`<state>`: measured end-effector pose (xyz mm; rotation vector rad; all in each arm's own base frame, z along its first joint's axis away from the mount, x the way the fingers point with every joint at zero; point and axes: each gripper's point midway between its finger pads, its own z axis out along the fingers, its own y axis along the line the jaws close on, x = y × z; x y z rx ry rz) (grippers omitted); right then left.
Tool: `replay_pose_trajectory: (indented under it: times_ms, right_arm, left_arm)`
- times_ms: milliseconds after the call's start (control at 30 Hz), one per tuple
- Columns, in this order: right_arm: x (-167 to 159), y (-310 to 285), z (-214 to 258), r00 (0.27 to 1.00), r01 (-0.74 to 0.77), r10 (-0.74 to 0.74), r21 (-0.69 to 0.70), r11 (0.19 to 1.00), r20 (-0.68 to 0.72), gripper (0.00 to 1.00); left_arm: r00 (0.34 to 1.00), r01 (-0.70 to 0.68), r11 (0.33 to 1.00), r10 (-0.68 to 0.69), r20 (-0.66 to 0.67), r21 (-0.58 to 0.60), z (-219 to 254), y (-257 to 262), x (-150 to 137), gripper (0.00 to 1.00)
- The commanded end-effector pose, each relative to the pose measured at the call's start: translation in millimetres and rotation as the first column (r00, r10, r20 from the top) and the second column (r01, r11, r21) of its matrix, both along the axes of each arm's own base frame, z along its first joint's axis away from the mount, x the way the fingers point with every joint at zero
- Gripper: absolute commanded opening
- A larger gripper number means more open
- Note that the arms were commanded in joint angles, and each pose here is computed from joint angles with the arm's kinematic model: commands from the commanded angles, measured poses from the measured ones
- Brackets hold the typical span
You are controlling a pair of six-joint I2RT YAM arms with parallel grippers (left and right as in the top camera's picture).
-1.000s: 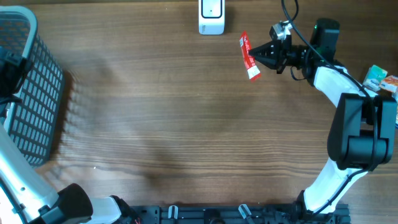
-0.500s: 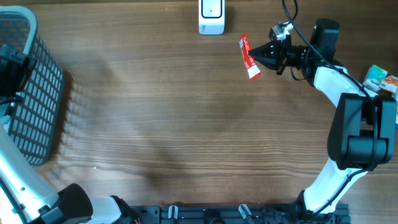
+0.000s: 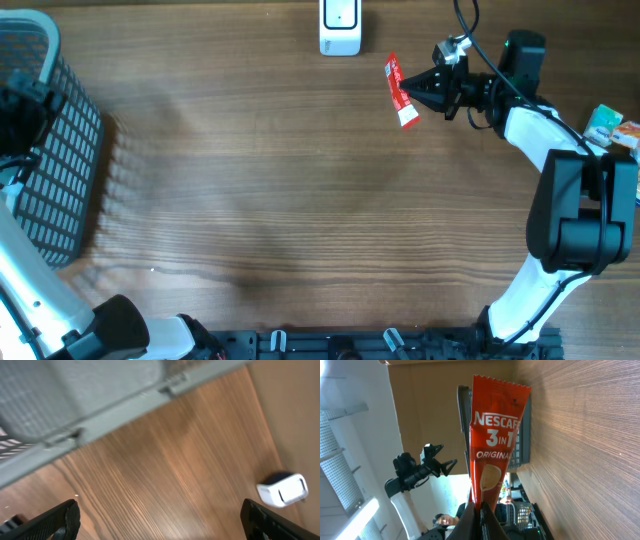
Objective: Scan the item barcode
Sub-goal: 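Hold the stick against the white scanner with the right gripper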
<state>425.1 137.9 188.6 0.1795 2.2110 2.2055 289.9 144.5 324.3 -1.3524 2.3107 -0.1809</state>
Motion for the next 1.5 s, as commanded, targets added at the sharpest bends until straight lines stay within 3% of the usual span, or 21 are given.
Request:
replay_pose_trajectory:
  times_ms: [0,367,733,933,1233,1467]
  right_arm:
    - [-8.1,1.8,3.9,0.998,-0.057,0.057,0.031,0.998,0.009,0.04]
    - [-4.3,22.4,18.9,0.993,-0.087,0.086,0.005,0.996,0.075,0.04]
    - [39.2,33.7,58.2,0.947,0.16,-0.161,0.026,0.987,0.278,0.04]
    - [62.6,64.7,59.4,0.908,0.238,-0.213,-0.027,0.971,0.36,0.05]
    - [111.5,62.4,53.0,0.831,0.465,-0.262,-0.355,0.811,0.49,0.05]
    - [128.7,52.0,51.5,0.752,0.624,-0.242,-0.545,0.56,0.613,0.05]
  left_arm:
    - [0.993,0.113,0.991,-0.11,0.038,-0.075,-2.1,-17.7,9.6,1.0]
    - [0.977,0.212,0.975,-0.209,0.049,-0.069,-1.0,-47.2,23.5,1.0]
    - [0.97,0.242,0.969,-0.24,0.05,-0.057,-1.1,-55.3,29.1,1.0]
    - [0.953,0.304,0.952,-0.303,0.034,-0.037,-3.7,-67.8,33.6,1.0]
    - [0.949,0.316,0.948,-0.316,0.011,-0.042,-7.9,-72.5,33.1,1.0]
    - [0.939,0.343,0.937,-0.344,-0.011,-0.06,-15.6,-81.3,38.5,1.0]
